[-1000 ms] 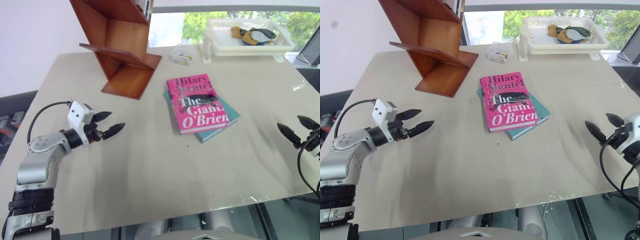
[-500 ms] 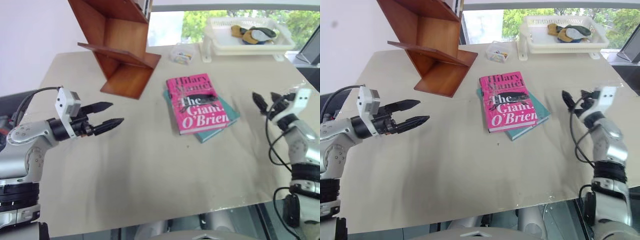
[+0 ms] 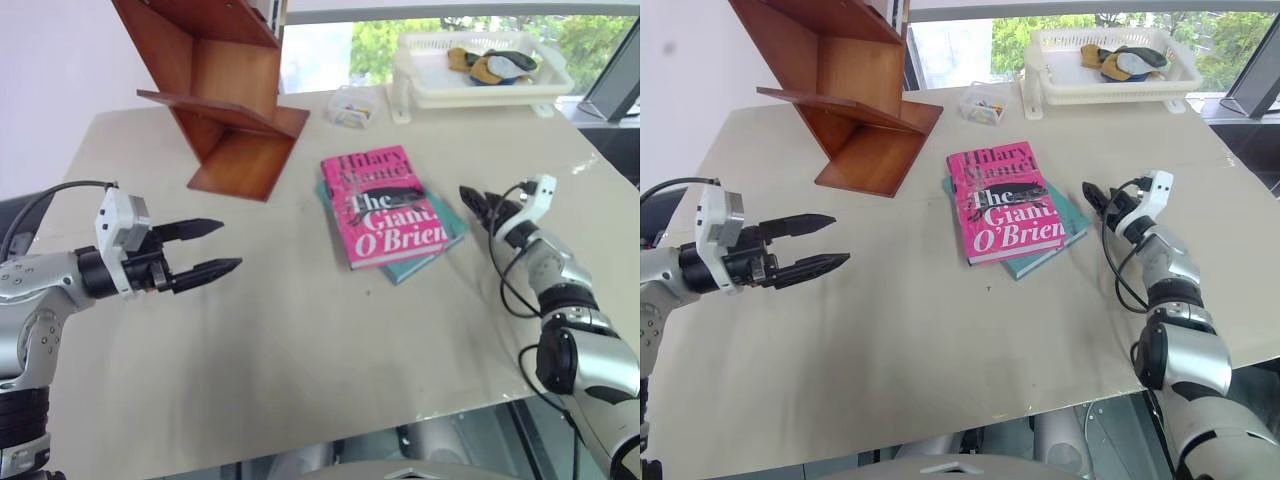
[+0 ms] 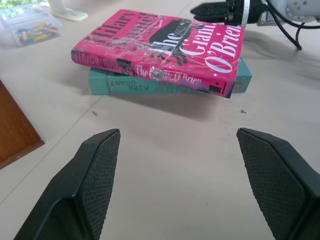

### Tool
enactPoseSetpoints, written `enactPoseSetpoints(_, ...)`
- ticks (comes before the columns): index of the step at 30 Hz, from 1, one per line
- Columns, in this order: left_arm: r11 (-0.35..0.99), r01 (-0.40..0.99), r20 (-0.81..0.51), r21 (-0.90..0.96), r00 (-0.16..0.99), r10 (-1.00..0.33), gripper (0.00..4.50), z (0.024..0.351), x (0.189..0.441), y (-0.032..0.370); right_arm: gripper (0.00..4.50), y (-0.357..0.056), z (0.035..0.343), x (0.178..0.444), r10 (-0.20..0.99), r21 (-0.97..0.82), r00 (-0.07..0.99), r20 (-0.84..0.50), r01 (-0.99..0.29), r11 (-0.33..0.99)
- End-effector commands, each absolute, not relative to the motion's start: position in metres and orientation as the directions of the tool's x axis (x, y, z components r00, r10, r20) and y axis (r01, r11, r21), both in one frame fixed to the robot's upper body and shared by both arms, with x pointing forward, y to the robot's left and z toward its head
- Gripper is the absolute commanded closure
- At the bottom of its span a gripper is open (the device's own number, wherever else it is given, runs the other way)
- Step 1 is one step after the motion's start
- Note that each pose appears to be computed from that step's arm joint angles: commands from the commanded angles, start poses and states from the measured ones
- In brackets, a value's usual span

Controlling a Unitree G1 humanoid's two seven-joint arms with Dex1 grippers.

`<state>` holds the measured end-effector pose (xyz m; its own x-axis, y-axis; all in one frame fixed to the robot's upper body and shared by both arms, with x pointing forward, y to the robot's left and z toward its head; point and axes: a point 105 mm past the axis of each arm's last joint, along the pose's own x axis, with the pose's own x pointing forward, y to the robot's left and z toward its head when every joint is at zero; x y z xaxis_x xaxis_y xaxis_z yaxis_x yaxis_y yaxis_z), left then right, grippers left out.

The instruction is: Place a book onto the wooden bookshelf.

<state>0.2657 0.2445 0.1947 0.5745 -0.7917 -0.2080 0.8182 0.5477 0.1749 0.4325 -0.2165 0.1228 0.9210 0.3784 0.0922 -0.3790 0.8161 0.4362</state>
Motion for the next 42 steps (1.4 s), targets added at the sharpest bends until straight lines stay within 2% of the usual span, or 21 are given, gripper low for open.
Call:
enactPoseSetpoints(1, 0.554, 0.796, -0.194, 0.245, 0.6, -0.776, 0.58, 0.211, 0.262, 0.248, 0.0, -0.201, 0.147, 0.438, 0.446, 0.412, 0.877, 0.179, -0.479, 0.775)
enactPoseSetpoints(6, 0.565, 0.787, -0.199, 0.248, 0.612, -0.766, 0.58, 0.21, 0.26, 0.251, 0.0, -0.182, 0.132, 0.432, 0.541, 0.359, 0.832, 0.119, -0.544, 0.758)
enactPoseSetpoints(11, 0.569, 0.783, -0.201, 0.252, 0.617, -0.761, 0.58, 0.21, 0.26, 0.251, 0.0, -0.18, 0.124, 0.431, 0.542, 0.336, 0.836, 0.089, -0.538, 0.773)
enactPoseSetpoints(18, 0.57, 0.778, -0.204, 0.264, 0.622, -0.756, 0.58, 0.21, 0.264, 0.25, 0.0, -0.17, 0.11, 0.421, 0.633, 0.243, 0.774, 0.001, -0.614, 0.751)
enactPoseSetpoints(28, 0.575, 0.773, -0.206, 0.269, 0.629, -0.749, 0.58, 0.207, 0.265, 0.25, 0.0, -0.184, 0.115, 0.412, 0.614, 0.239, 0.788, 0.029, -0.602, 0.761)
enactPoseSetpoints(37, 0.58, 0.768, -0.207, 0.272, 0.635, -0.744, 0.58, 0.207, 0.267, 0.251, 0.0, -0.194, 0.119, 0.397, 0.595, 0.322, 0.8, 0.08, -0.586, 0.744)
enactPoseSetpoints(40, 0.579, 0.768, -0.208, 0.273, 0.634, -0.745, 0.58, 0.206, 0.269, 0.25, 0.0, -0.189, 0.116, 0.389, 0.633, 0.34, 0.771, 0.069, -0.614, 0.712)
enactPoseSetpoints(42, 0.577, 0.768, -0.208, 0.276, 0.634, -0.745, 0.58, 0.206, 0.27, 0.25, 0.0, -0.18, 0.112, 0.38, 0.698, 0.354, 0.713, 0.066, -0.671, 0.652)
